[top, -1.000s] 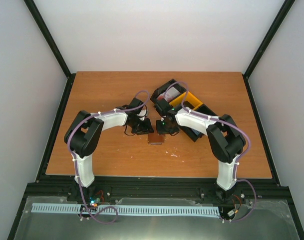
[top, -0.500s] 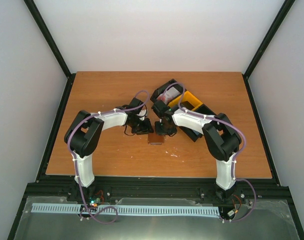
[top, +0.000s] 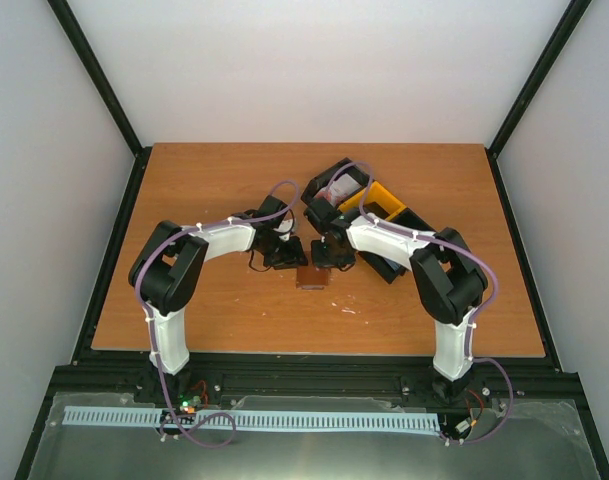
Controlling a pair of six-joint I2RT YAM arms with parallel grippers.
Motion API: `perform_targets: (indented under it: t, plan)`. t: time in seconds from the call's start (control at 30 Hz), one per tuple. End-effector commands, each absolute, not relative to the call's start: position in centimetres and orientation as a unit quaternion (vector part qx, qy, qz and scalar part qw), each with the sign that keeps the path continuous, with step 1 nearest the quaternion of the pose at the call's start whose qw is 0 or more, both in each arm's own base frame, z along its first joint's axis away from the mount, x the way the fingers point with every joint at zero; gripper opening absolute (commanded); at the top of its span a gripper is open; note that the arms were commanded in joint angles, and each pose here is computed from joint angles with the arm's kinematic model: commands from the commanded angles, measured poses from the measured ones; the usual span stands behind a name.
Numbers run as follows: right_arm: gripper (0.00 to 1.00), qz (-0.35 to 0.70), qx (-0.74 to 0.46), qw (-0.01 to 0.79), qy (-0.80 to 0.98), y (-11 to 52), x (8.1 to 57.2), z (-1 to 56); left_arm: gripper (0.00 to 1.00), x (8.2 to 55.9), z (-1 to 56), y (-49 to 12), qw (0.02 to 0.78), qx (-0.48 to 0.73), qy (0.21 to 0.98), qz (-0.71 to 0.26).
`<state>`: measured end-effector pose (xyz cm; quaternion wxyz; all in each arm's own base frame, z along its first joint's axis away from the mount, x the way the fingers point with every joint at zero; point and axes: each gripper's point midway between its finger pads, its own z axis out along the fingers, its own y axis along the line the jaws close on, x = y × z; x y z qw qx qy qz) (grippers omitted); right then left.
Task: Put the credit cards into the card holder
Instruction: Close the card holder at the center of the board.
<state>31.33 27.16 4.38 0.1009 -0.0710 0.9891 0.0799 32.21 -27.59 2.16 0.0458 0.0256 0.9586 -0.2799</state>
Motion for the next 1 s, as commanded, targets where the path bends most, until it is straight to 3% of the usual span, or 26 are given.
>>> perform_targets:
  t: [0.0,0.1,0.4,0.97]
  plan:
    - [0.22,0.081,-0.071,0.108,0.988,27.2,30.9,5.5,0.33,28.9,-3.3,-24.8,-0.019,0.015,0.978,-0.206]
    - [0.22,0.078,-0.071,0.105,0.989,27.1,30.7,5.3,0.33,28.9,-3.3,-24.9,-0.019,0.015,0.978,-0.207]
    - [0.03,0.084,-0.07,0.105,0.988,27.1,30.5,5.5,0.33,29.0,-3.4,-24.9,-0.019,0.015,0.978,-0.208]
    - [0.03,0.163,-0.056,0.104,0.979,29.5,31.1,5.3,0.3,29.2,-2.8,-25.9,-0.017,0.028,0.972,-0.233]
